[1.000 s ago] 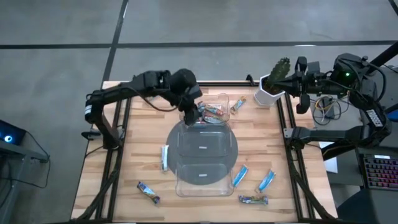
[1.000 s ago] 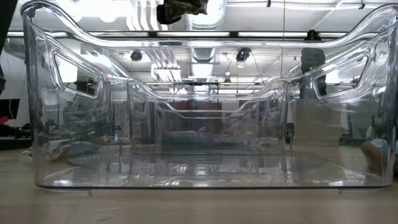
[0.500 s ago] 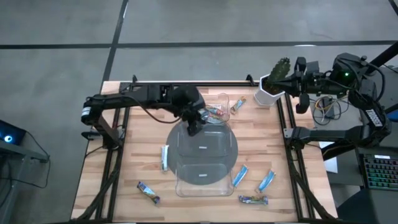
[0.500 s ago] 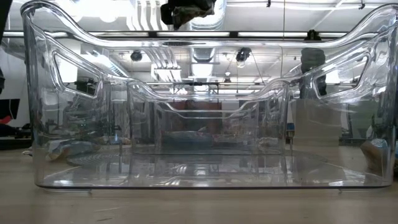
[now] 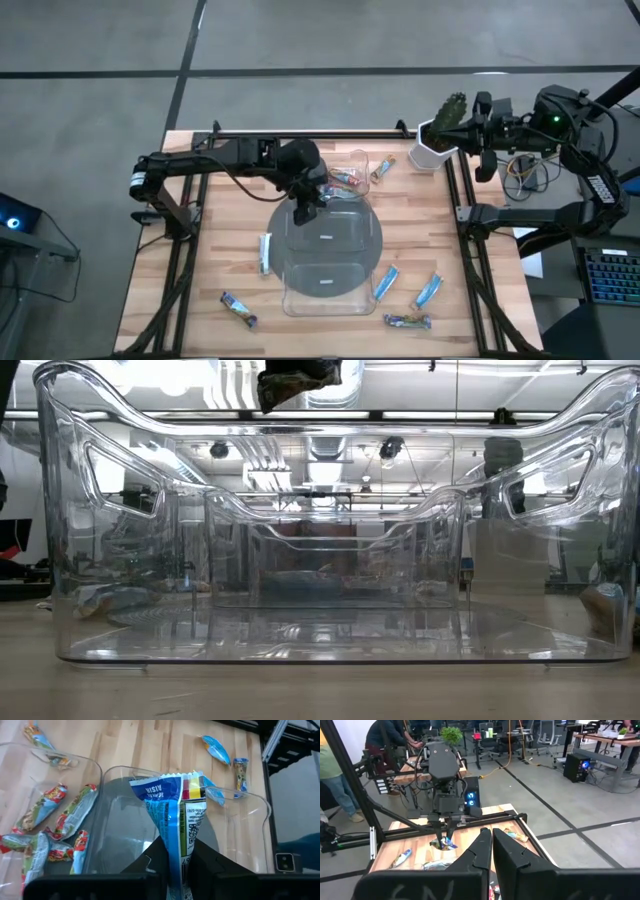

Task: Pick and place Granola Bars by type
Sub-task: Put the blue granola bar into the middle transparent bin

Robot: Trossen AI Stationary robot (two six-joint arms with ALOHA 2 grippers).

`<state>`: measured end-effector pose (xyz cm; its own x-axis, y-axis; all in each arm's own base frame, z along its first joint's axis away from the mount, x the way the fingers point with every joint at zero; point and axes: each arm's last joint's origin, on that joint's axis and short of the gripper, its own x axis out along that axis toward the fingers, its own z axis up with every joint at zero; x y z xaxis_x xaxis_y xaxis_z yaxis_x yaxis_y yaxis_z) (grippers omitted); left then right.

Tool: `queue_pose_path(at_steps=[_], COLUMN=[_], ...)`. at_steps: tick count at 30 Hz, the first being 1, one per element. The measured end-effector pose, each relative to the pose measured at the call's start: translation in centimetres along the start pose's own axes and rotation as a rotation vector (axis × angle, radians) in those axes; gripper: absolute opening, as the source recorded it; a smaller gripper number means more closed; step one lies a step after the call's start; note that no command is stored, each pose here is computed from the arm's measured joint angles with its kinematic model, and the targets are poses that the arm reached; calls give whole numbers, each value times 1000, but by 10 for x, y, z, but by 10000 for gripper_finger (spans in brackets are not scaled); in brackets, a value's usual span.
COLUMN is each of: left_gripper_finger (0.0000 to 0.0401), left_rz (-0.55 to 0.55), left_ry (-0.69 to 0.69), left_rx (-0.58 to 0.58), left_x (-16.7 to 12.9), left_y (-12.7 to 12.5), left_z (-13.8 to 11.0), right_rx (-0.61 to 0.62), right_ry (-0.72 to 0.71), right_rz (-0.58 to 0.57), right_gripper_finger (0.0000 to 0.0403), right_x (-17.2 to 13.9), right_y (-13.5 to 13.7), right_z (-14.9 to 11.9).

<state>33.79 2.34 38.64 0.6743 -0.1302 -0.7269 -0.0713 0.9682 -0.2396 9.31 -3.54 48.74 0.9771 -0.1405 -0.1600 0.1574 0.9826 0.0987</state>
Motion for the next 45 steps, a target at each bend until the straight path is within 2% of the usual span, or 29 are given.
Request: queue_pose_path(at_steps=[8, 24, 34, 37, 45], left_gripper_finger=[34, 33, 35, 44, 103], left_rz=[13, 36, 40, 45, 40], left_ry=[67, 229, 252, 253, 266], left_rx=[19, 65, 80, 78, 72], left_x=[9, 73, 78, 78, 78], left_y=[3, 16, 17, 17, 16], left_z=[-6, -12, -14, -14, -15], right_rx=[0, 4, 4, 4, 4], right_ry=[0, 0, 0, 0, 1], right_rz=[0, -1, -3, -3, -3], right_gripper_finger=[9, 8, 8, 8, 8], right_x=[0, 0, 0, 0, 0], right_y=[0, 0, 0, 0, 0], right_z=[0, 0, 0, 0, 0])
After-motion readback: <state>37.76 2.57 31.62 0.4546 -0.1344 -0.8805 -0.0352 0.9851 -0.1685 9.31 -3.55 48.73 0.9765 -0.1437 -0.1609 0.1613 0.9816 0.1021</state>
